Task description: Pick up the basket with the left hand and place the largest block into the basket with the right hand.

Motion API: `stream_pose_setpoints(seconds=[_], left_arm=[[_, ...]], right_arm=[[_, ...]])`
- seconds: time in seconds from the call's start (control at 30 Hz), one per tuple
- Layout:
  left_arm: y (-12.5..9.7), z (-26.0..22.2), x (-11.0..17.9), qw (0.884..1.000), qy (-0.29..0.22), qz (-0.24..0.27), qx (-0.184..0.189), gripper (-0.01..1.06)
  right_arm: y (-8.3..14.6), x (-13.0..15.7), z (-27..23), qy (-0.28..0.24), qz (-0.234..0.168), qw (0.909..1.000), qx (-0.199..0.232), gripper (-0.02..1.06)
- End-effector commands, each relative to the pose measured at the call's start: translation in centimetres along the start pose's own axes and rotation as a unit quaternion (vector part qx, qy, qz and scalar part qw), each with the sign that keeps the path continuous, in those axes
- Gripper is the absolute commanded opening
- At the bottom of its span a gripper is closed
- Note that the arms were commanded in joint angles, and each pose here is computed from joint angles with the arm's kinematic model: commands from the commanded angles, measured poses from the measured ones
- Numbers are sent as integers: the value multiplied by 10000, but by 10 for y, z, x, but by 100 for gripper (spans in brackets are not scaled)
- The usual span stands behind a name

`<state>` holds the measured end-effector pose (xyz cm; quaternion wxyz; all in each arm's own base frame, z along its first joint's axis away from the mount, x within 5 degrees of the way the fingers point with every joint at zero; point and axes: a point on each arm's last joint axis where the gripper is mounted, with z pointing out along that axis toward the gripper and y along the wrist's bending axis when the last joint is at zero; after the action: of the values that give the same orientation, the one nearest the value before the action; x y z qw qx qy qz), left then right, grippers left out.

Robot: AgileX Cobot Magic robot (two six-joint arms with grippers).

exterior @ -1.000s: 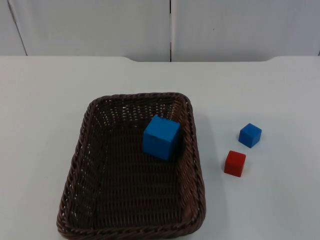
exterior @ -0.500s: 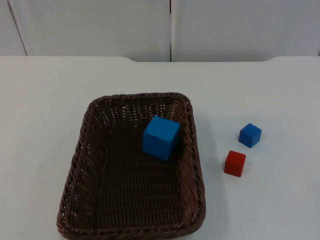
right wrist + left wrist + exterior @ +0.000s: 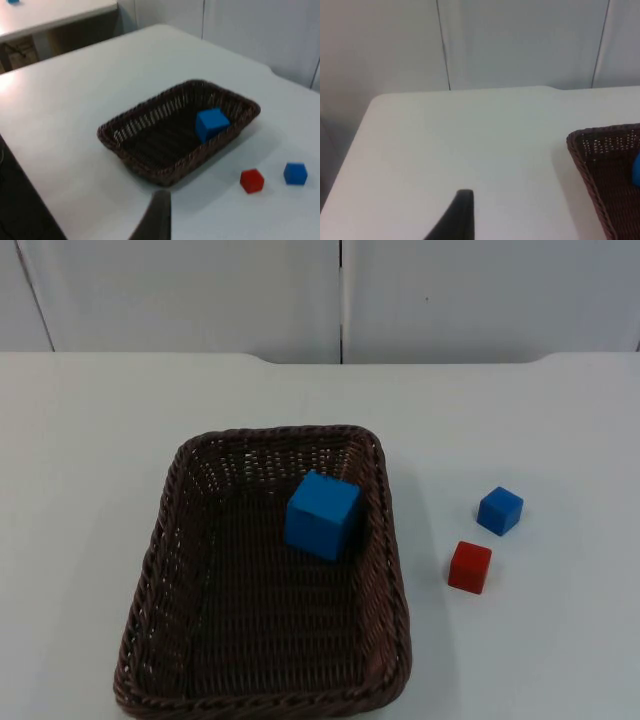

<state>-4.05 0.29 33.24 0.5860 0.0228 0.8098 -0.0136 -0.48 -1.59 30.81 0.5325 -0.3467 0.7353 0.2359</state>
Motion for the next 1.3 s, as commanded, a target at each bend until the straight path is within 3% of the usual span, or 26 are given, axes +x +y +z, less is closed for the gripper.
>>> stream_pose_setpoints(seconds=[0.0, 0.23, 0.6, 1.27], left_arm=[[0, 6, 5, 9999, 108, -25, -1, 105], [0, 49, 42, 9959, 898, -76, -5, 105], [0, 52, 43, 9962, 867, -57, -19, 105], [-1, 52, 43, 9962, 867, 6, 11, 105]], right_arm=[[0, 4, 2, 163, 41, 9999, -13, 80], [1, 13, 10, 350, 110, 9993, -18, 80], [1, 24, 17, 740, 100, 9972, 12, 80], [1, 24, 17, 739, 87, 9972, 11, 80]])
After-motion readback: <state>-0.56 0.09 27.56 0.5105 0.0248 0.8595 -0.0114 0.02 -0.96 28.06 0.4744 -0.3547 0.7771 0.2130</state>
